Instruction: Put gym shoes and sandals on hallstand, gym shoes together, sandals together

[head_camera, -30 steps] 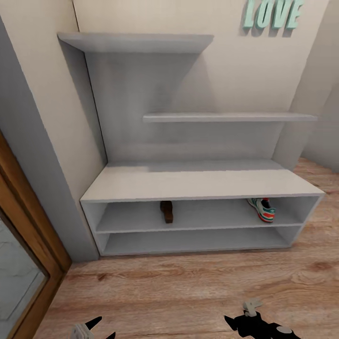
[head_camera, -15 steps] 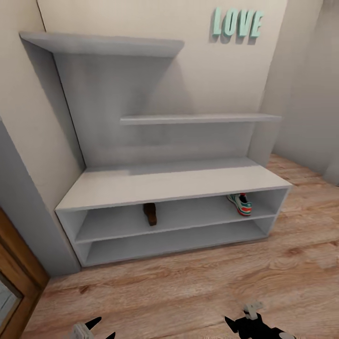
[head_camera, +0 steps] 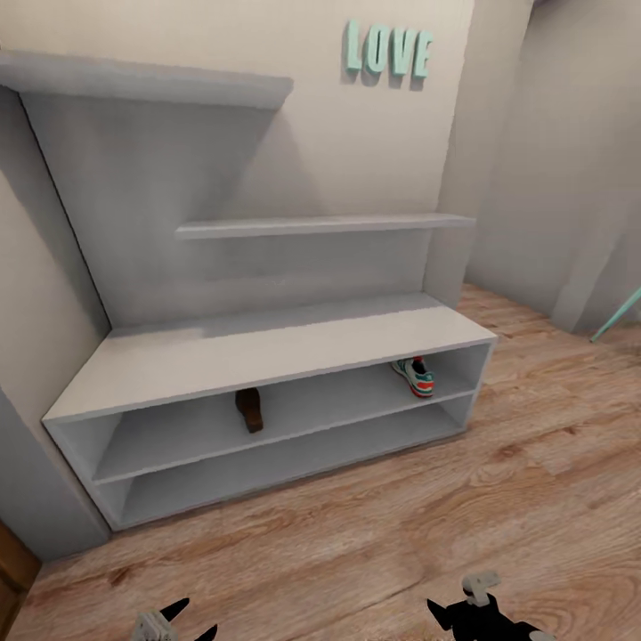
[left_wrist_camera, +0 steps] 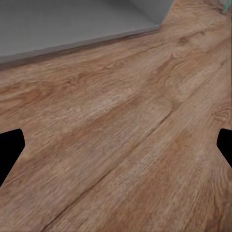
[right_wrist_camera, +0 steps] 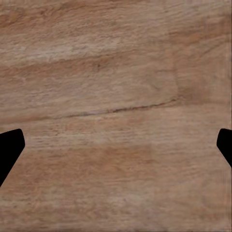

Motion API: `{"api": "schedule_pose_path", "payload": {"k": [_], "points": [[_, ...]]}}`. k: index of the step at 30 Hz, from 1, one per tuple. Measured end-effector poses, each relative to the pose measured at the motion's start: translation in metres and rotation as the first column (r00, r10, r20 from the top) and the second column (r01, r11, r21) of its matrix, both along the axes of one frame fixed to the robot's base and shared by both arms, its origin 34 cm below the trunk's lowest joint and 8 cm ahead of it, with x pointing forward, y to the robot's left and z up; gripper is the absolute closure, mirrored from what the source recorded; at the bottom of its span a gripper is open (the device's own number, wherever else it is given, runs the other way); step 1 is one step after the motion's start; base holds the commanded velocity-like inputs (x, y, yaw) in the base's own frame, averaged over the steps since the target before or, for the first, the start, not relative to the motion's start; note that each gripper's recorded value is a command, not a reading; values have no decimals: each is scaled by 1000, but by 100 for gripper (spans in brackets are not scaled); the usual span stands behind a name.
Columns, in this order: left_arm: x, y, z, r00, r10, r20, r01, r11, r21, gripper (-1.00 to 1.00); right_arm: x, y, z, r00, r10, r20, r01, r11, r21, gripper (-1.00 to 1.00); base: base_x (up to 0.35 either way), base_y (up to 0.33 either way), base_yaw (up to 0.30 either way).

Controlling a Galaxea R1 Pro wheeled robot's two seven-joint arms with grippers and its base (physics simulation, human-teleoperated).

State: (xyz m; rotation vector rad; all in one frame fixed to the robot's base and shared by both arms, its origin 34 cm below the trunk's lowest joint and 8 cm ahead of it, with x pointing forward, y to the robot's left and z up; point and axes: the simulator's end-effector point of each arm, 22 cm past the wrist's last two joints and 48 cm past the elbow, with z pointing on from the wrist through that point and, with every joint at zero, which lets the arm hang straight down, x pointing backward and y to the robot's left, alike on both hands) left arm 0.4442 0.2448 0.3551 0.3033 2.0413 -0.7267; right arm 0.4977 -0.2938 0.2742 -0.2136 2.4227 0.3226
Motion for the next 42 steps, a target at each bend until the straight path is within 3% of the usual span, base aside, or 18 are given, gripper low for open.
{"api": "schedule_pose_path", "payload": {"k": [7,19,34,42], "points": [[3,4,-2,1000,20,0,-20,1000,12,-100,0,-20,-4,996,-94,-2,94,995,-31,-100,0,0,-285],[6,12,-8,998,60,-2,-60,997,38,-100,-2,-14,-8,995,-95,-6,95,995,-25,-100,0,0,-285],[-2,13,-41,998,66,-5,-66,997,40,-100,-12,-14,-41,995,-96,-9,96,995,-25,-100,0,0,-285],[-3,14,-44,998,68,-12,-67,997,40,-100,-16,-15,-45,995,-98,-20,97,995,-26,-100,0,0,-285]]}}
